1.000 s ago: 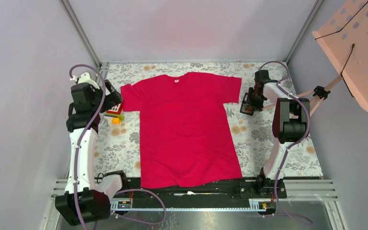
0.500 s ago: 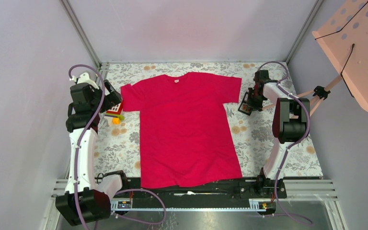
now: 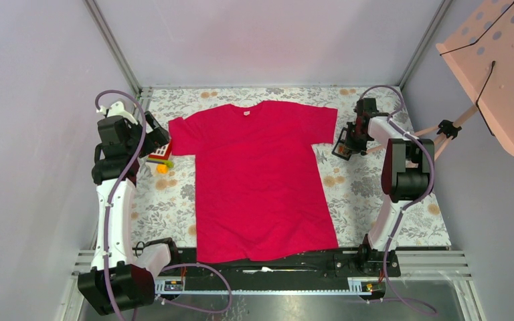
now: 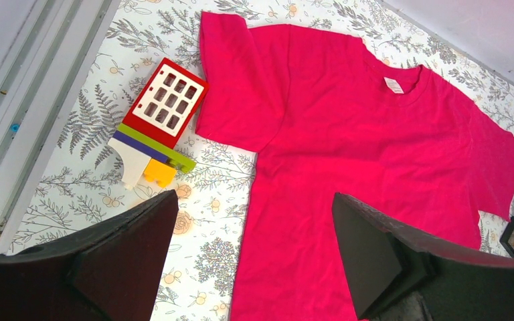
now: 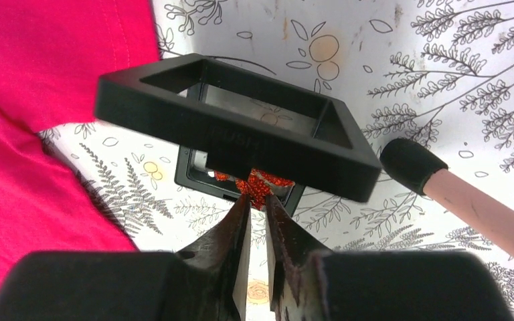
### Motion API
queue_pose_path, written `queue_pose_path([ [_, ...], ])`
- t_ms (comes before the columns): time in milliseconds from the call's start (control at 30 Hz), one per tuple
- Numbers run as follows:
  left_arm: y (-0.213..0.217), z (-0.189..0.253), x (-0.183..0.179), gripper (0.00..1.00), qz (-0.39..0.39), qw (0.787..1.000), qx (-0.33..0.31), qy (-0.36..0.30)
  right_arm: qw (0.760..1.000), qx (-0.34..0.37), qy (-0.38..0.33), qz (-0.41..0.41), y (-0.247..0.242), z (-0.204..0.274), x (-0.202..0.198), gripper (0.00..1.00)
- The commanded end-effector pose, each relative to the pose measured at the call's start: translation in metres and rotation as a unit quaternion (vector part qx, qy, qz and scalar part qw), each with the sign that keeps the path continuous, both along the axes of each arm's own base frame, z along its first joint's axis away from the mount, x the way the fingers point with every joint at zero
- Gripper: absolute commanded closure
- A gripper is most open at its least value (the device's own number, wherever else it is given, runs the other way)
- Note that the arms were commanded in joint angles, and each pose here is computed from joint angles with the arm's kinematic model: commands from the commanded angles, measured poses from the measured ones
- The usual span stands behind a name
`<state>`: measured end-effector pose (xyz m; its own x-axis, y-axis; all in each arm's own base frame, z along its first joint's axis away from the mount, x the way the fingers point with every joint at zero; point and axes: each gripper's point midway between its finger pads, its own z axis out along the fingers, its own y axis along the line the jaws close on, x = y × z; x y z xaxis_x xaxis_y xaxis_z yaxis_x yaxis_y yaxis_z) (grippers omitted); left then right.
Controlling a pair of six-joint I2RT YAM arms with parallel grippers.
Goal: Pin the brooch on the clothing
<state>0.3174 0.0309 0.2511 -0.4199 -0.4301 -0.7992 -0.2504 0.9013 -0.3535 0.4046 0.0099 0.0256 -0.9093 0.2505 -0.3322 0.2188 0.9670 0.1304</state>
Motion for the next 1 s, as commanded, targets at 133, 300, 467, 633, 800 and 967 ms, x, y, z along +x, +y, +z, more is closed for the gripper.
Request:
queue_pose_path([
  [133,0.000,0.020,0.006,0.07,-0.004,0.999,0.001,-0.037,0.998,0.019,-0.062,0.010,0.007,0.035,0.010,0.89],
  [300,0.000,0.019,0.006,0.07,-0.004,0.999,0.001,-0.036,0.998,0.021,-0.065,0.012,0.007,0.037,0.008,0.91],
  [467,0.001,0.020,0.006,0.07,-0.004,0.999,0.001,-0.037,0.997,0.018,-0.068,0.012,0.007,0.037,0.008,0.91],
  [633,0.000,0.019,0.007,0.07,-0.005,0.999,-0.001,-0.037,0.996,0.027,-0.080,0.017,0.010,0.040,0.012,0.92],
  [800,0.000,0.019,0.007,0.07,-0.006,0.999,-0.001,-0.037,0.993,0.030,-0.113,0.025,0.012,0.050,0.015,0.95],
  [967,-0.001,0.019,0.007,0.07,-0.008,0.999,-0.005,-0.036,0.990,0.020,-0.134,0.027,0.010,0.060,0.014,1.00],
])
